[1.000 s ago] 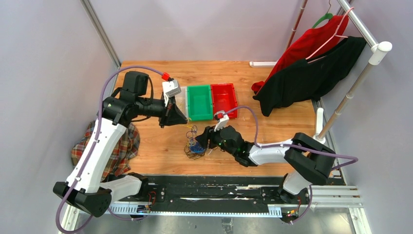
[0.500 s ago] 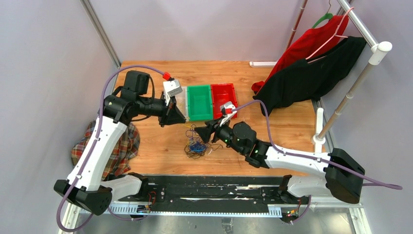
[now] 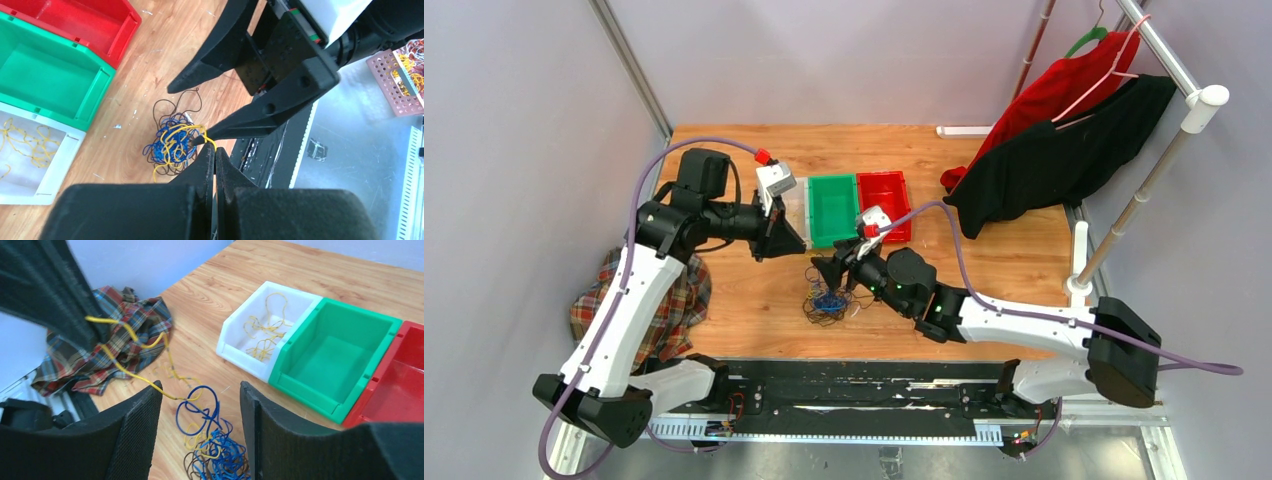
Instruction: Untangle the cables
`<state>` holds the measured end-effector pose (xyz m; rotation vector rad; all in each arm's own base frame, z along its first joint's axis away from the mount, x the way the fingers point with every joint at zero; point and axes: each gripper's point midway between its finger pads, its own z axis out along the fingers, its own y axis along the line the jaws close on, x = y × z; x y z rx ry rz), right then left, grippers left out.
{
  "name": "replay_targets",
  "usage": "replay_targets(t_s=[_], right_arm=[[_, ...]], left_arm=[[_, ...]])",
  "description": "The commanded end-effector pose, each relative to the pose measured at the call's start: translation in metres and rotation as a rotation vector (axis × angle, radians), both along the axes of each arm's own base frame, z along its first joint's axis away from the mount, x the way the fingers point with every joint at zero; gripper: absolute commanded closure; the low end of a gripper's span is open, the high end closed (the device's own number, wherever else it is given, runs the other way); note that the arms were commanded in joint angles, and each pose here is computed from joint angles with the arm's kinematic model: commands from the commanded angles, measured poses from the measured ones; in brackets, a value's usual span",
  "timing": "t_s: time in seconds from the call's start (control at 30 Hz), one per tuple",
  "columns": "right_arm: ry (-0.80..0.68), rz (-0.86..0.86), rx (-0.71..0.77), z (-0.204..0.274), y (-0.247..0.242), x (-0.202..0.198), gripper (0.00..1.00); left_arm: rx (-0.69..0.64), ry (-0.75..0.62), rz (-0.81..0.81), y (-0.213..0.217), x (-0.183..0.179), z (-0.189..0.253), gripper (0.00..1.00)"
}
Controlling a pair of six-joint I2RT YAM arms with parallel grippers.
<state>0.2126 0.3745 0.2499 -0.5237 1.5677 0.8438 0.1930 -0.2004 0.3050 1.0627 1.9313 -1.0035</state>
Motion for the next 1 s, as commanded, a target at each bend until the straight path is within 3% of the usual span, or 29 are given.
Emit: replay_targets(t_s=[0.0,0.27,0.47,0.63,0.97], right_arm=[[-0.065,-0.085,-0.011,0.014,0.006,0.017,0.42],[-0.099,-0.166,0.002,0.021,0.012,0.036,0.46],[-0.1,-0.105,0.012,0.019,0.038,0.036,0.44],[-0.04,-0.141,-0.104,-0.031,0.046,0.046,0.44],[0.108,-0.187,-0.171,-0.122,0.012,0.034,0.47]], left_arm=[[-0.044,-0.009,-0.009,-0.003,-0.008,0.01,0.99],[-0.096,0.008,-0.045,-0.007,-0.021,0.022,0.99],[-0.129,0.012,-0.071,-0.01,-0.026,0.034,0.99],[-0.12,-0.057,-0.076,-0.008,-0.025,0.048,0.99],[-0.084,-0.217,-0.024,0.002,-0.016,0.085,1.0]])
